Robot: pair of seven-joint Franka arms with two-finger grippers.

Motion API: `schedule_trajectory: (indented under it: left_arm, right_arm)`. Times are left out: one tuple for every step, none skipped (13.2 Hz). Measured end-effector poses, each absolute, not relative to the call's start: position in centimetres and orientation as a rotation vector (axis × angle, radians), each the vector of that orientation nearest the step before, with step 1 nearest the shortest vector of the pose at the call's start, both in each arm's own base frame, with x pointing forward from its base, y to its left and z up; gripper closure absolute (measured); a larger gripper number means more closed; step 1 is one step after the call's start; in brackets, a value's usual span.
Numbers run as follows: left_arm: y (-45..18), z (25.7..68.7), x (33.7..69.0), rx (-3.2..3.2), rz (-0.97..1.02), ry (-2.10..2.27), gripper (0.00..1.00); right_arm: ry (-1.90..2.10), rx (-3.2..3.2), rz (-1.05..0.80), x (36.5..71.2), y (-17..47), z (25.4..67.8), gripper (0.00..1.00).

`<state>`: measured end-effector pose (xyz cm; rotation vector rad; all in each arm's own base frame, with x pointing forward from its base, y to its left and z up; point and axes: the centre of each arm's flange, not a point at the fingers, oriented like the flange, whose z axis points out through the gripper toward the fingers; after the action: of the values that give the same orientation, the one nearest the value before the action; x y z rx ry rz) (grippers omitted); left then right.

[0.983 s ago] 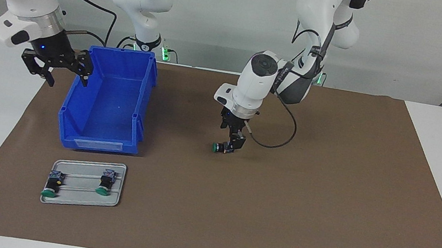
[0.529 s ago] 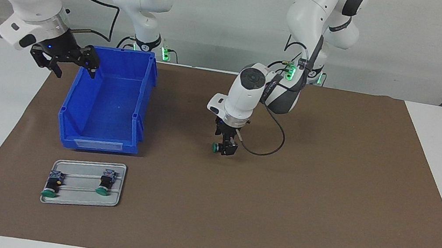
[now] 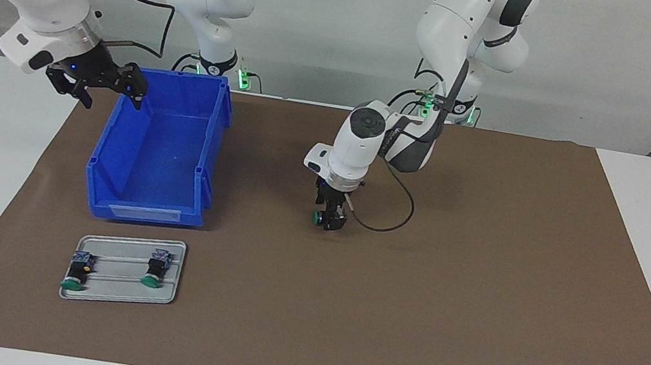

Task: Place and press button with both arms

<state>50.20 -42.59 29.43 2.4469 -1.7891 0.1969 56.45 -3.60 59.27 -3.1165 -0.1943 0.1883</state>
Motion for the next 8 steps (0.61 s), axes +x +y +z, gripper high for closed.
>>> schedule_trajectory:
  left_arm:
    - [-42.7, 29.5, 50.2, 2.446, 0.204, -1.789, 0.44]
    - [-42.8, 29.6, 50.2, 2.447, 0.213, -1.786, 0.58]
    - [-42.8, 29.6, 50.2, 2.449, 0.220, -1.783, 0.67]
    - [-42.7, 29.6, 50.3, 2.452, 0.223, -1.780, 0.67]
    - [-42.7, 29.8, 50.4, 2.458, 0.227, -1.772, 0.67]
    - [-42.7, 30.0, 50.6, 2.466, 0.234, -1.759, 0.67]
    - [-42.7, 30.3, 50.8, 2.474, 0.244, -1.747, 0.67]
    - [-42.6, 30.8, 51.1, 2.481, 0.258, -1.736, 0.67]
  right_arm:
    - [-0.195, -3.120, 0.164, 56.5, -3.6, 60.0, 0.04]
    - [-0.196, -3.123, 0.135, 56.4, -3.6, 60.9, 0.04]
    - [-0.197, -3.127, 0.100, 56.4, -3.6, 62.1, 0.04]
    - [-0.202, -3.129, 0.075, 56.2, -3.4, 63.1, 0.04]
    - [-0.210, -3.128, 0.063, 55.9, -3.1, 64.0, 0.03]
    - [-0.198, -3.129, 0.049, 55.5, -2.7, 64.9, 0.03]
    - [-0.152, -3.131, 0.033, 55.1, -2.3, 65.6, 0.03]
    - [-0.097, -3.132, 0.019, 54.9, -1.8, 66.1, 0.03]
